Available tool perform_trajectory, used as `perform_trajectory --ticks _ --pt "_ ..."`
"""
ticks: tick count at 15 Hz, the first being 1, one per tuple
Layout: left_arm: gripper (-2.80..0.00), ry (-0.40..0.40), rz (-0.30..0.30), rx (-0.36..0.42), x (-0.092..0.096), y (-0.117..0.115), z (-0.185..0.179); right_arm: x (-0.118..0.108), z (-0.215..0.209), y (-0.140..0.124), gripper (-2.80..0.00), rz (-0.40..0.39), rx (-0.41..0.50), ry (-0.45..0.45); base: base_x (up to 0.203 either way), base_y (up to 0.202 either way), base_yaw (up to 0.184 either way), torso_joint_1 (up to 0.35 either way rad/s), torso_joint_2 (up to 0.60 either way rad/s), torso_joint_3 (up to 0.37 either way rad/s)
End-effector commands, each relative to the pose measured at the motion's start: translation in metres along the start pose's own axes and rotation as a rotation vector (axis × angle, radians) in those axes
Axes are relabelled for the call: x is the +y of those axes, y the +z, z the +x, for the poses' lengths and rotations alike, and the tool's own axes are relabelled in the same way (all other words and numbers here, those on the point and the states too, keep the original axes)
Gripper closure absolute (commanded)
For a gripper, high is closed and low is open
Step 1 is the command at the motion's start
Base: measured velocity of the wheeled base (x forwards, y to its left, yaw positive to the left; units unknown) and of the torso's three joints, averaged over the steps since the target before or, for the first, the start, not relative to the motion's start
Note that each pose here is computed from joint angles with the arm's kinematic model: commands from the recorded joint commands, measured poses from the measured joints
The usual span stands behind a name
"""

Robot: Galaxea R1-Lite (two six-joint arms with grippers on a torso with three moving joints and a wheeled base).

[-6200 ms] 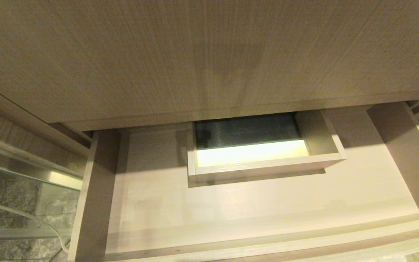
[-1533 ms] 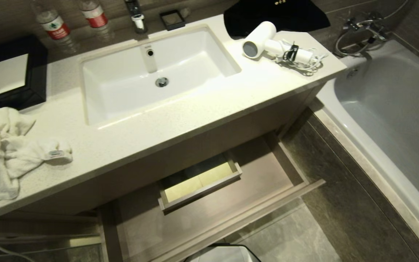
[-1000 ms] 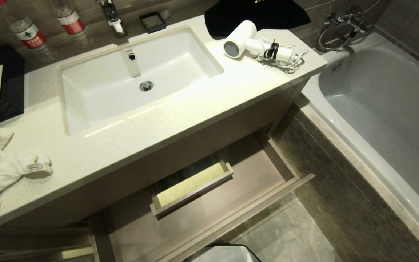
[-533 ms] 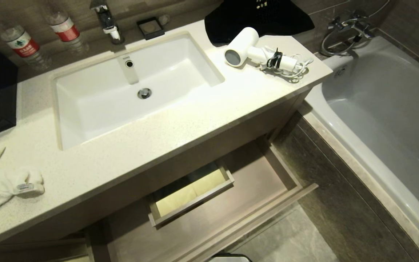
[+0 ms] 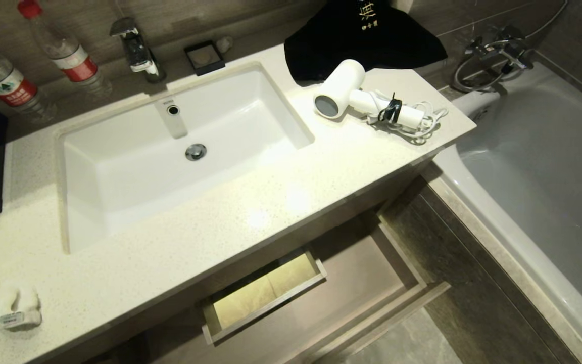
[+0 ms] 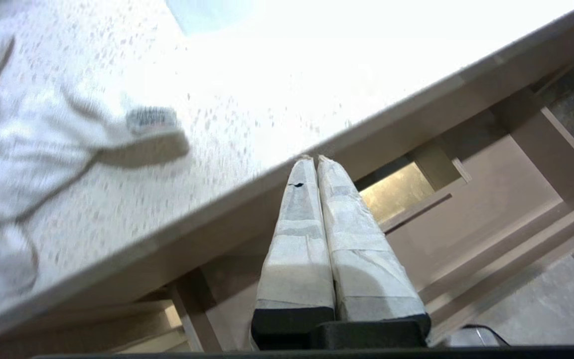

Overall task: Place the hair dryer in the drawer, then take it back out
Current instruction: Pick up the hairdryer

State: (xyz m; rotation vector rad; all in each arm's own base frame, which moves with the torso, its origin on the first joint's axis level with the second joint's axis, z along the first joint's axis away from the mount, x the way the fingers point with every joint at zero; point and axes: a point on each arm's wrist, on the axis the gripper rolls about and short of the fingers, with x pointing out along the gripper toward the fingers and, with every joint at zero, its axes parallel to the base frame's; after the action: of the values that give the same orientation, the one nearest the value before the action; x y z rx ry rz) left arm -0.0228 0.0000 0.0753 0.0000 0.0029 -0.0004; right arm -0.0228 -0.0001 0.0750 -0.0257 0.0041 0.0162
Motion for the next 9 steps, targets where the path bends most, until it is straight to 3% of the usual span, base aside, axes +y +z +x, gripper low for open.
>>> perform_trajectory --ticks 1,9 --pt "0.0 0.0 0.0 0.0 0.0 0.0 0.0 0.0 0.0001 -0.0005 0.0 0.0 0.002 0.001 0.0 0.0 0.0 0.322 -0.18 0.152" --pt "0.0 0.0 0.0 -0.001 0.0 -0.0001 -0.0001 0.0 0.0002 -0.0004 0.0 0.001 0.003 0.001 0.0 0.0 0.0 0.322 -0.21 0.102"
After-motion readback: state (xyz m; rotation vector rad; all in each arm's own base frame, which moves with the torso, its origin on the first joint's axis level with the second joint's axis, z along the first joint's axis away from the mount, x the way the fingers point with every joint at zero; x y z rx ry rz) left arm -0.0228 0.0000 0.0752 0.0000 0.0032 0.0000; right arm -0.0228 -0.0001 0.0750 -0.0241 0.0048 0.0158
